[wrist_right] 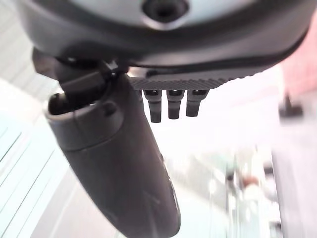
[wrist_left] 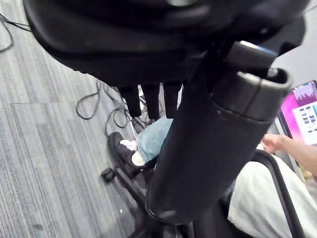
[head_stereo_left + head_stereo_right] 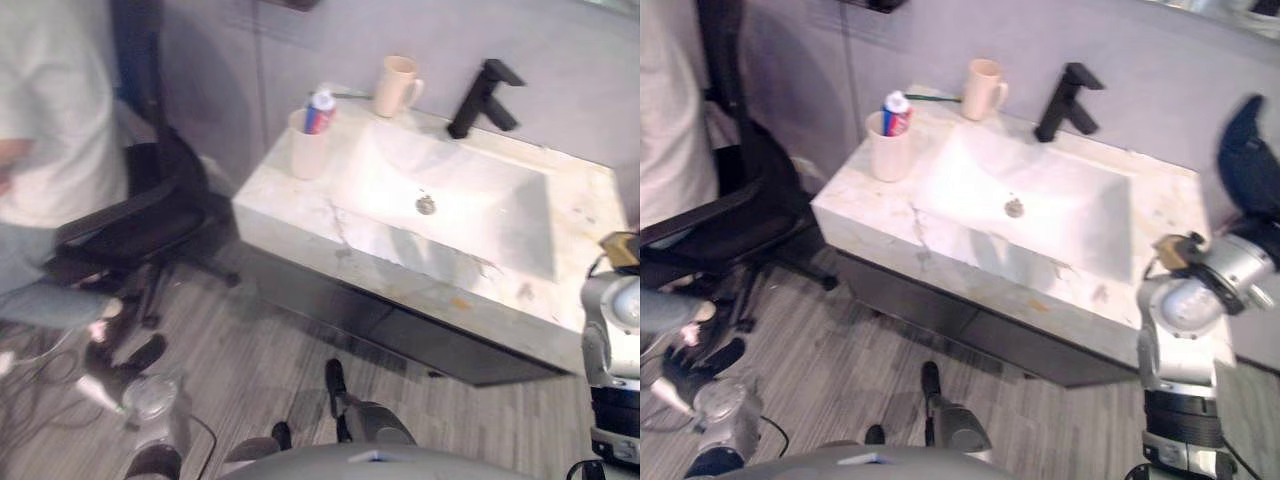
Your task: Organize the bathroom.
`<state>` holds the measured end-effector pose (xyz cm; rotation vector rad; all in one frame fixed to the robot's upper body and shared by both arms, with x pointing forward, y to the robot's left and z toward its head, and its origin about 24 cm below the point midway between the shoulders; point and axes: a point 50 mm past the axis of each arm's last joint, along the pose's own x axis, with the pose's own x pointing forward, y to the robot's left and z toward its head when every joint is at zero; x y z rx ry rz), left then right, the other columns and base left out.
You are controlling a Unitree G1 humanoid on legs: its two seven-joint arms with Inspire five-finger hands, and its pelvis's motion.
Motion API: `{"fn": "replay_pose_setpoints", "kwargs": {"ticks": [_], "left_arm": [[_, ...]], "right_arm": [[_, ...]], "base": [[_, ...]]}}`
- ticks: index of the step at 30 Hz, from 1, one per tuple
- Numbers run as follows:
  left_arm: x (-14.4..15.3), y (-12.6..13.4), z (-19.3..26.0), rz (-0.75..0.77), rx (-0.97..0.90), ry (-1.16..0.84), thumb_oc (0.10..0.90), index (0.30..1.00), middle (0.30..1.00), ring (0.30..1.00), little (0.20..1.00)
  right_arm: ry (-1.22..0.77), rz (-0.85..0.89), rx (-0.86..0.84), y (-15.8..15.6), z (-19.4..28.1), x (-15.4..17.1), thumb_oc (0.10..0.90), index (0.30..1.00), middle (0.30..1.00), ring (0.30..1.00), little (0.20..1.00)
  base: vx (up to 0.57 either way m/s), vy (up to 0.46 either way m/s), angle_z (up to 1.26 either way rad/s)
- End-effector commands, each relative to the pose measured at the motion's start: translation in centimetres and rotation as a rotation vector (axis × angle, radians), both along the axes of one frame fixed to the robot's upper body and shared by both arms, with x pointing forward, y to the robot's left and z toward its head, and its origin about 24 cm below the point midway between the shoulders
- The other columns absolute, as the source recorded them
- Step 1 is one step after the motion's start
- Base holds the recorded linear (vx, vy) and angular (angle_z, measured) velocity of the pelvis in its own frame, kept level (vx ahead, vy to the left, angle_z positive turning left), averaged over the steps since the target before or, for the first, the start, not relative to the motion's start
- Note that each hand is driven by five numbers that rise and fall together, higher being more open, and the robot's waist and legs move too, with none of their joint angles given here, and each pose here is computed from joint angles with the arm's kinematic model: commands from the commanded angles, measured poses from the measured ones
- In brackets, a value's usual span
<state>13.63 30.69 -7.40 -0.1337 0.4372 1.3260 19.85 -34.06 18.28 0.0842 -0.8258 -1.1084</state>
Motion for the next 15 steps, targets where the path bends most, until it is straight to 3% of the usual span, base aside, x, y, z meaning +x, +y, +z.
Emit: {"fn": "replay_pose_setpoints", "kwargs": {"ticks": [1, 5, 10, 15], "left_arm": [[1.5, 2.3, 3.1, 0.044, 0.173, -0.144, 0.800, 0.900, 0.900, 0.900, 0.900], [-0.9, 4.0, 2.3, 0.131, 0.160, -0.098, 0.800, 0.900, 0.900, 0.900, 0.900], [-2.9, 4.8, 1.4, 0.219, 0.121, -0.067, 0.800, 0.900, 0.900, 0.900, 0.900], [-4.4, 5.0, 0.4, 0.270, 0.090, 0.015, 0.800, 0.900, 0.900, 0.900, 0.900]], "right_arm": [[-0.171, -0.118, -0.001, -1.7, 1.8, -2.3, 0.800, 0.900, 0.900, 0.900, 0.900], [-0.094, -0.276, 0.208, -4.6, -2.6, -4.3, 0.800, 0.900, 0.900, 0.900, 0.900], [0.004, -0.437, 0.323, -6.7, -6.0, -6.3, 0.800, 0.900, 0.900, 0.900, 0.900], [0.291, -0.585, 0.479, -8.4, -12.0, -8.6, 0.800, 0.900, 0.900, 0.900, 0.900]], "base": [[-0.16, -0.102, -0.60], [-0.18, -0.150, -0.84], [-0.04, -0.112, -0.64], [0.01, -0.078, -0.50]]}}
